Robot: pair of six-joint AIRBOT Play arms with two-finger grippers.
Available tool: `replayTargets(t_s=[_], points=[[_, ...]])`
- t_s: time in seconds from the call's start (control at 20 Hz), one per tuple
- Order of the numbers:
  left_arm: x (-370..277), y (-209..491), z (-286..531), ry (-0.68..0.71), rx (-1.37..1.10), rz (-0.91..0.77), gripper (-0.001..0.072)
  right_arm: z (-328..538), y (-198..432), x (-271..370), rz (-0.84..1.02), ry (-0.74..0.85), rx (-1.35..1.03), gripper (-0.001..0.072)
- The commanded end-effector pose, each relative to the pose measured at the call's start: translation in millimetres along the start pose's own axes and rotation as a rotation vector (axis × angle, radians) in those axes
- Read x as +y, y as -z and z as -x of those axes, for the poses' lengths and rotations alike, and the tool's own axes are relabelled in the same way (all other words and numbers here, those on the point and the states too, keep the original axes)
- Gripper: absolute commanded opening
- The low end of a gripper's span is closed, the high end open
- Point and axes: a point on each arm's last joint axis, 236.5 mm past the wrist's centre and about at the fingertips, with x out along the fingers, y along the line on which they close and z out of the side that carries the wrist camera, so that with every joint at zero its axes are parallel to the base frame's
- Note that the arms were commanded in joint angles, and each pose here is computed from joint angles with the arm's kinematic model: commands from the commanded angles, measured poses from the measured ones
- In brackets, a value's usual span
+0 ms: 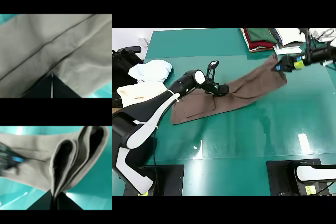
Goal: Fold the shirts.
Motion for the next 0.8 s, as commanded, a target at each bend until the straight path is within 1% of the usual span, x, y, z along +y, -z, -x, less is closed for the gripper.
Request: replayTargets(t_s=[0.0, 0.2, 0.3, 0.4, 0.5, 0.65, 0.75], points=[[2.0, 7.3, -17.3, 0.012, 0.04, -0.004, 0.0025, 14.8, -24.9, 71.8, 0.1, -0.044, -0.055, 0.0017], [3.2, 7.0, -16.7, 0.006, 0.041, -0.04, 0.0025, 3.4, -32.4, 120.9, 0.173, -0.102, -0.033, 0.0017], [5.5, 3.0, -5.9, -0.005, 0.038, -0.065, 0.0025, -5.5, -32.6, 138.9, 0.181, -0.126, -0.019, 0.0017], [24.1, -15.3, 24.3, -0.069, 0.007, -0.111, 0.0025, -17.0, -32.1, 158.8, 0.207, -0.153, -0.008, 0.0017], [55.1, -46.1, 80.2, -0.173, -0.071, -0.155, 0.0025, -32.7, -25.9, 181.3, 0.222, -0.191, 0.018, 0.0017], [103.6, -88.7, 201.8, -0.317, -0.25, -0.137, 0.0025, -68.8, -8.4, 248.9, 0.222, -0.394, 0.061, 0.0017], [123.6, -106.6, 289.1, -0.388, -0.408, -0.105, 0.0025, -109.3, 1.5, 299.0, 0.265, -0.5, 0.034, 0.0018]])
